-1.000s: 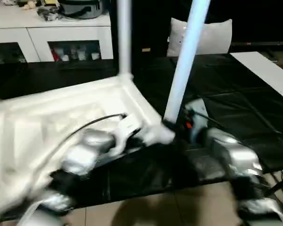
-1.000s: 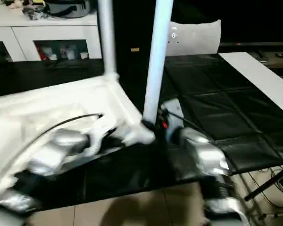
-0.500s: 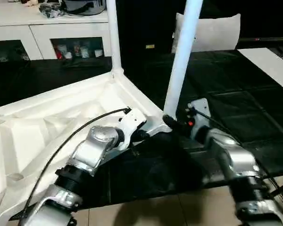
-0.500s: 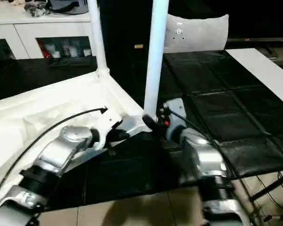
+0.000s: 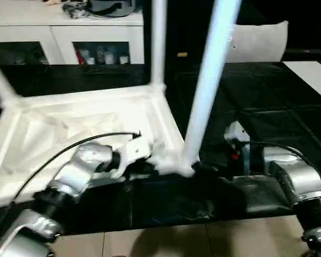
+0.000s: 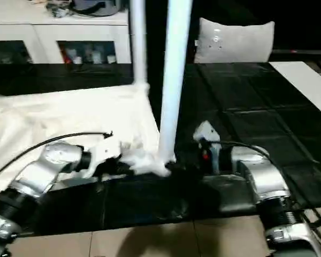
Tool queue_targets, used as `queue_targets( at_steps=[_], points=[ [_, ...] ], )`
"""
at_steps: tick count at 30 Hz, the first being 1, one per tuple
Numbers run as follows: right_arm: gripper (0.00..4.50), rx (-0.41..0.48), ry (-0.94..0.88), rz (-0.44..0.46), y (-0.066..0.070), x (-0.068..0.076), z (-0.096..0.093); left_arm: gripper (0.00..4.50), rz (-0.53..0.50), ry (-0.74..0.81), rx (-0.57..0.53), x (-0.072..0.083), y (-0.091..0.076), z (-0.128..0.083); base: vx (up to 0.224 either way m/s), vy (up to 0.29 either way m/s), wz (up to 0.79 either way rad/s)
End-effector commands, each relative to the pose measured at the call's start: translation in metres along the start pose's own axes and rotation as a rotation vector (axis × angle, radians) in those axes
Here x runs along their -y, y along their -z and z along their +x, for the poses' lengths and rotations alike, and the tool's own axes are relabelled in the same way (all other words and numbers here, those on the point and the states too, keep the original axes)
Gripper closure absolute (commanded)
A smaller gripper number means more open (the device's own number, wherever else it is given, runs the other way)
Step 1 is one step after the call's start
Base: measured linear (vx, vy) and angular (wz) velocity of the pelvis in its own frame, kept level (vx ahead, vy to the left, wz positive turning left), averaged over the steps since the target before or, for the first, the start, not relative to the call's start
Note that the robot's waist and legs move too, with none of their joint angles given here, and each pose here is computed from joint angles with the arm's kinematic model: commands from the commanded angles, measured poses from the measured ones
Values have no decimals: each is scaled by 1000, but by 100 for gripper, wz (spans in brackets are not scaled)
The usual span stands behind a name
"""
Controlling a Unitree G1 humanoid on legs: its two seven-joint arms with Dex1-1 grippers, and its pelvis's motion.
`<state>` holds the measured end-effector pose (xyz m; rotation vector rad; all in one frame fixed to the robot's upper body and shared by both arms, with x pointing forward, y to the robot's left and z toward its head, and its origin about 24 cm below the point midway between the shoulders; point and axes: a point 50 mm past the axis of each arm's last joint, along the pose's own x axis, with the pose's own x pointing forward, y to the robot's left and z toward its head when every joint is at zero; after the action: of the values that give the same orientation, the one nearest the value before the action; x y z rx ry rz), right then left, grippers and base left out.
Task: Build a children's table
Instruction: Rotate leg to tighten
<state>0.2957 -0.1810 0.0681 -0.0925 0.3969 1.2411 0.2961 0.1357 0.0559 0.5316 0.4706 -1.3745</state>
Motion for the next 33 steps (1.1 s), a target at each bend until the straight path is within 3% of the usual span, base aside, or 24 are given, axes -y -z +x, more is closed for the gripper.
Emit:
queue_targets(
  at_steps=[1, 5, 7, 9, 16, 23, 28, 31, 33],
  points=[
    [111, 4, -68, -14, -7, -2, -1, 450, 72, 117, -12, 12, -4, 7, 0, 0, 0],
    [131, -16, -130, -24, -4, -6, 0, 450, 112, 179, -25, 16, -2, 5, 0, 0, 0],
    [169, -8, -140, -18, -3, -6, 3, 450, 120, 188, -27, 17, -2, 4, 0, 0, 0],
    [169, 6, -172, -9, -3, -9, 5, 450, 125, 193, -22, 17, -3, 4, 0, 0, 0],
    [239, 18, -217, 9, -1, -14, 10, 450, 127, 185, -21, 17, -2, 5, 0, 0, 0],
    [251, 32, -209, 33, 2, -19, 10, 450, 61, 141, 27, 15, -5, 7, 0, 0, 0],
    [253, 55, 168, 113, -2, 0, 31, 450, -99, -33, 63, 7, -12, 16, 0, 0, 0],
    [256, 64, 437, 221, -4, 15, 43, 450, -218, -171, 139, -3, -30, 24, 0, 0, 0],
    [256, 64, 544, 227, -5, 21, 45, 450, -242, -230, 138, -8, -34, 26, 0, 0, 0]
  ],
)
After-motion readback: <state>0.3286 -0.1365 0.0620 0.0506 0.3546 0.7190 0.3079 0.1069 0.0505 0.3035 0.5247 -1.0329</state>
